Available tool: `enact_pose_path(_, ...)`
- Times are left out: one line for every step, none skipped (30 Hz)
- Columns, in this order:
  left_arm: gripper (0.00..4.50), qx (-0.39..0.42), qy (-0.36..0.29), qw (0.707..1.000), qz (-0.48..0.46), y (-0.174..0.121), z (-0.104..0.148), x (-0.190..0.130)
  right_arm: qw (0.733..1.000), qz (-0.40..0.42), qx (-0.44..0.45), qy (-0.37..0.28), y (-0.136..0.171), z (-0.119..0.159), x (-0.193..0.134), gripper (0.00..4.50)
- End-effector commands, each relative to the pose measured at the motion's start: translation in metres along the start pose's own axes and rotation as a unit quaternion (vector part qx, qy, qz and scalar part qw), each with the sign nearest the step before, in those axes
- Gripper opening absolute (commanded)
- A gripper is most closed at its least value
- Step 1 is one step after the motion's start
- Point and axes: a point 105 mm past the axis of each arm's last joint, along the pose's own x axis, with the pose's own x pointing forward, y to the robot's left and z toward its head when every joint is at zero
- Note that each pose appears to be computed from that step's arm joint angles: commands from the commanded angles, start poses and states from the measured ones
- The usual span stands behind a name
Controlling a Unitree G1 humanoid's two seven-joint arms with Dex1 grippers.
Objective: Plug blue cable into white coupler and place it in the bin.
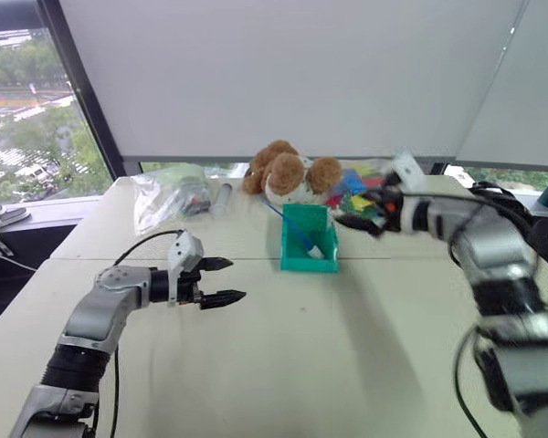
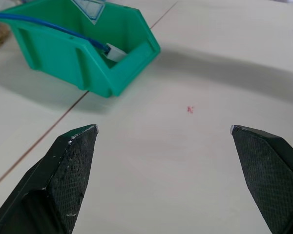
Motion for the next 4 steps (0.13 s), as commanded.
enact_pose_path(4.5,0.024,-0.015,0.999,0.016,0.004,0.02,-0.013,0.999,0.024,-0.039,-0.007,0.037,0.004,-0.045,4.42)
enact_pose_path(4.5,0.023,-0.015,0.999,0.019,0.004,0.021,-0.015,0.999,0.036,-0.034,0.001,0.05,-0.004,-0.052,4.42)
enact_pose_path(4.5,0.016,-0.018,1.0,0.018,0.003,0.021,-0.017,0.999,0.046,-0.025,0.004,0.059,-0.009,-0.057,4.42)
enact_pose_path(4.5,0.015,-0.018,1.0,0.018,0.003,0.021,-0.018,0.999,0.05,-0.013,0.003,0.065,-0.012,-0.059,4.42)
